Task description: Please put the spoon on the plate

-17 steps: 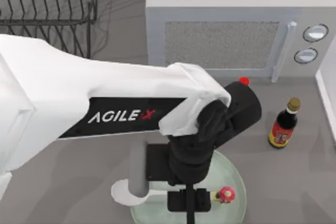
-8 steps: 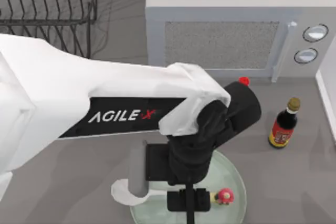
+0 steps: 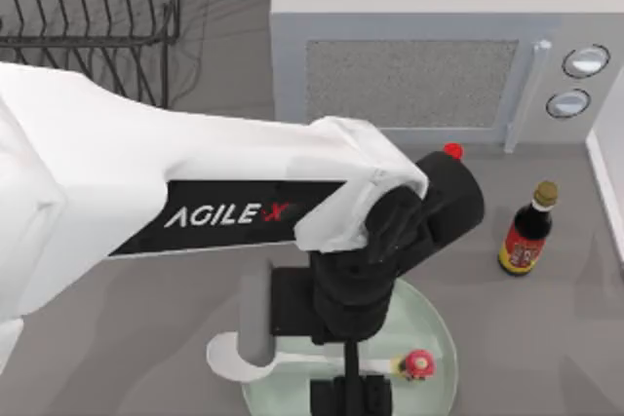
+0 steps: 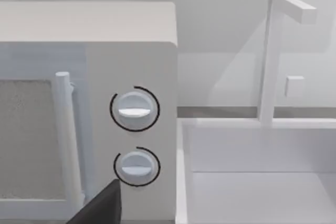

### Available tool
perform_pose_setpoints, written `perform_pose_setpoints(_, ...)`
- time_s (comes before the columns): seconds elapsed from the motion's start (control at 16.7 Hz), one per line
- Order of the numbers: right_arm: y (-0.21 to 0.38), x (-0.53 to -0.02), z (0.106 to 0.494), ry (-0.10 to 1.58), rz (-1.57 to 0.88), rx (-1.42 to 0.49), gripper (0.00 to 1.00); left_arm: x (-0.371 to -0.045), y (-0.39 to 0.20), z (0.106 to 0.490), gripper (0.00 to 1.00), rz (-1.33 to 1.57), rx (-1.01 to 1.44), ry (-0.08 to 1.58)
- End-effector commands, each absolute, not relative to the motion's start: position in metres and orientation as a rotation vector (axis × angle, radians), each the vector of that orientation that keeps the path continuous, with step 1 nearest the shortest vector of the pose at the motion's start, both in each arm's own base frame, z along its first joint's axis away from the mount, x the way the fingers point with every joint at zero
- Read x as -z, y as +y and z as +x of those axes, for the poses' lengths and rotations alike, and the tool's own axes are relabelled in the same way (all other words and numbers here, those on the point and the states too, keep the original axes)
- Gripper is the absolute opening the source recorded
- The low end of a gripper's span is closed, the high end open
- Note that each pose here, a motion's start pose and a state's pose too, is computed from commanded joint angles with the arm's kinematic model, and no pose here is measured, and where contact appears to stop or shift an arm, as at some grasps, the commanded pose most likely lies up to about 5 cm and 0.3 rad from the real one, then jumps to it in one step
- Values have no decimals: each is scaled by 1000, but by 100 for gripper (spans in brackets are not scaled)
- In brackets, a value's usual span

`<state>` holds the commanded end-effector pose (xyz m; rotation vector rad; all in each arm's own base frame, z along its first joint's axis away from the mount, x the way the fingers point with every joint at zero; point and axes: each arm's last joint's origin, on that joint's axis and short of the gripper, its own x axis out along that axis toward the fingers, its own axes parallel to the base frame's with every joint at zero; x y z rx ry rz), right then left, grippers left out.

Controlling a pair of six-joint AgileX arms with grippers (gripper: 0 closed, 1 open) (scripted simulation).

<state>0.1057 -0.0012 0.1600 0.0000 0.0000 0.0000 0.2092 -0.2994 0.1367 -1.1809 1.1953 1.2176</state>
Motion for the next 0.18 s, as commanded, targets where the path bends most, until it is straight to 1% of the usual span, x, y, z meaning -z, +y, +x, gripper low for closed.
perform_pose_setpoints(0.18, -1, -160, 106, 0, 0, 0, 100, -137, -299, 209, 100, -1181, -1218, 1195)
